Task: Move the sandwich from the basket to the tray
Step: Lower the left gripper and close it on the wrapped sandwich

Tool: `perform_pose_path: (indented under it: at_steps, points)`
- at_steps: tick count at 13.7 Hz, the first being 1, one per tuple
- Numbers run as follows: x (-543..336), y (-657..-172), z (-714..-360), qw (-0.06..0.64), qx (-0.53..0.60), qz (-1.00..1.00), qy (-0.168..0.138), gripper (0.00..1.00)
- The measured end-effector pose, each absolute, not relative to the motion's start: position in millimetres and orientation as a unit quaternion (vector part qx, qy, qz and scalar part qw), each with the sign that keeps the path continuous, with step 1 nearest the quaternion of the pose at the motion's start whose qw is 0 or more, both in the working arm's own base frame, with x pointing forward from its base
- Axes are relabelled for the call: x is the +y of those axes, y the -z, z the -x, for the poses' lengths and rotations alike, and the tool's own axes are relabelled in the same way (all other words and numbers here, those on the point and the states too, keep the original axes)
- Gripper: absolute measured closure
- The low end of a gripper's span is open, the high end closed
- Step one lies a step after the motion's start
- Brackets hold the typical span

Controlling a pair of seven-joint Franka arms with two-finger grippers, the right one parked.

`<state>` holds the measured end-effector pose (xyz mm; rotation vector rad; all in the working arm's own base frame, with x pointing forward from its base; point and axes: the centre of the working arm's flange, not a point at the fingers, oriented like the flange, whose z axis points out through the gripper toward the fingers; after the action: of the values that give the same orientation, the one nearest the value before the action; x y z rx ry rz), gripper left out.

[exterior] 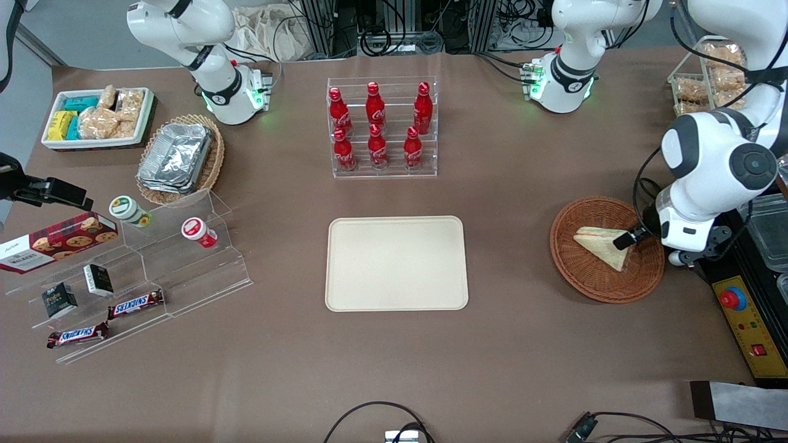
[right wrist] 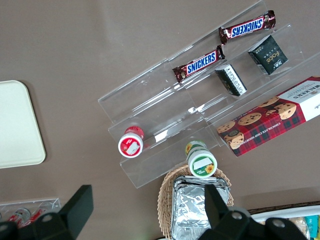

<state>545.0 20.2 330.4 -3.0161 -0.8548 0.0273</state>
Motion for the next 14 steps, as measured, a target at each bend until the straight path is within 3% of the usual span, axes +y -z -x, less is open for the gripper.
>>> perform_pose_path:
  at_steps: [14]
  points:
    - [21.9, -276.0, -533.7, -0.012, -0.358, 0.934, 0.024, 0.0]
